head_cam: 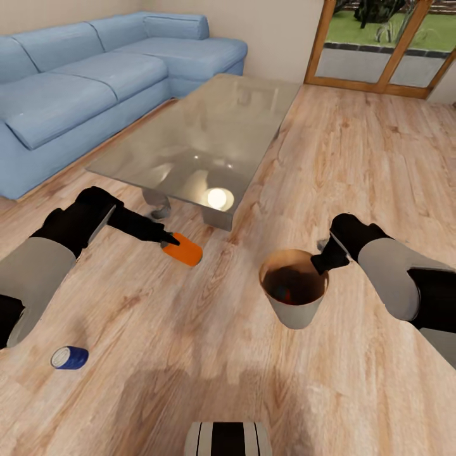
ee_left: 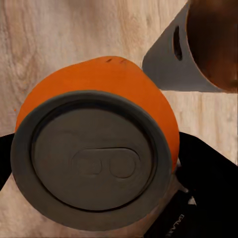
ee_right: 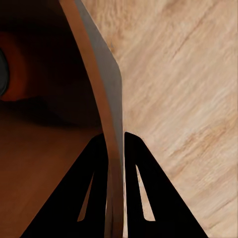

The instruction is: Put the three can of soda from the living room inside the tash can in the kitchen.

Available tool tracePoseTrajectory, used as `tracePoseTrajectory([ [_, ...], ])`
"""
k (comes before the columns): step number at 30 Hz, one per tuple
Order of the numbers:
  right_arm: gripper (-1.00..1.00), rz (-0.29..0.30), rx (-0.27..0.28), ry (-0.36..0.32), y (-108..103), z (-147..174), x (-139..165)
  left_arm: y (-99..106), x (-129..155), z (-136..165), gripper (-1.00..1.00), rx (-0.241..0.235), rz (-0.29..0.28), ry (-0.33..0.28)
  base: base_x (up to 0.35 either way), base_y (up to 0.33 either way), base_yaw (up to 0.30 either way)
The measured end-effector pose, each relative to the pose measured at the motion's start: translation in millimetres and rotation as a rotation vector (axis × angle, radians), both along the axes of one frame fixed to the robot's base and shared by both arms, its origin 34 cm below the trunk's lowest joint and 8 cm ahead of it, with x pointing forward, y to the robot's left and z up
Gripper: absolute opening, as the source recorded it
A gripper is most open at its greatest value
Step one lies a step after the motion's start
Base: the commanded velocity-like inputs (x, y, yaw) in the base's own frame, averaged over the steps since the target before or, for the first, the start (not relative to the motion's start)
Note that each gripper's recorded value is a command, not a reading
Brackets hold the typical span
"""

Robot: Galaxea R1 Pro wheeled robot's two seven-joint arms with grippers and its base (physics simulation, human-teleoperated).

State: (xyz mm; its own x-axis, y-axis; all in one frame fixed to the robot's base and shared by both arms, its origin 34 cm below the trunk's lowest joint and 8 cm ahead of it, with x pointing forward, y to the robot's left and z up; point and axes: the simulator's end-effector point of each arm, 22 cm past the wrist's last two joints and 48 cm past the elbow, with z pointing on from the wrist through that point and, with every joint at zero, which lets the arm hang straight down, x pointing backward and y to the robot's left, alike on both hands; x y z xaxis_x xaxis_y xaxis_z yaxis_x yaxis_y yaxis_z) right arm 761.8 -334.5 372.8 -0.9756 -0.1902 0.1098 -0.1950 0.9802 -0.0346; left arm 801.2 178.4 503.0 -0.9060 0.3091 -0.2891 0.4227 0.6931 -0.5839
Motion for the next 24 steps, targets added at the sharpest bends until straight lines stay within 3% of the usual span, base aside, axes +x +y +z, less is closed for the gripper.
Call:
tracePoseTrajectory([
  [3,-1.0,0.07,-0.011,0.019,26,-4,-6,-22,0,38,-1.0,-0.074,-0.077,0.002,0.0,0.0,0.0],
  [6,-1.0,0.094,0.025,0.027,56,-4,-9,-36,-2,65,-1.0,-0.099,-0.146,0.008,0.0,0.0,0.0],
  [10,-1.0,0.079,0.091,0.028,86,4,-8,-45,3,91,-1.0,-0.108,-0.187,0.0,0.0,0.0,0.0],
  [12,-1.0,0.094,0.083,0.029,89,8,-8,-66,2,108,-1.0,-0.128,-0.23,-0.006,0.0,0.0,0.0],
  [15,-1.0,0.128,0.06,0.024,91,14,-4,-113,-9,123,-1.0,-0.158,-0.317,-0.004,0.0,0.0,0.0],
  [18,-1.0,0.114,0.108,0.023,111,21,-4,-160,-24,131,-1.0,-0.188,-0.381,0.024,0.0,0.0,0.0],
  [21,-1.0,0.088,0.174,0.015,136,31,0,-175,-29,135,-1.0,-0.178,-0.41,0.033,0.0,0.0,0.0],
  [24,-1.0,0.114,0.166,-0.001,145,41,6,-184,-33,138,-1.0,-0.156,-0.434,0.037,0.0,0.0,0.0],
])
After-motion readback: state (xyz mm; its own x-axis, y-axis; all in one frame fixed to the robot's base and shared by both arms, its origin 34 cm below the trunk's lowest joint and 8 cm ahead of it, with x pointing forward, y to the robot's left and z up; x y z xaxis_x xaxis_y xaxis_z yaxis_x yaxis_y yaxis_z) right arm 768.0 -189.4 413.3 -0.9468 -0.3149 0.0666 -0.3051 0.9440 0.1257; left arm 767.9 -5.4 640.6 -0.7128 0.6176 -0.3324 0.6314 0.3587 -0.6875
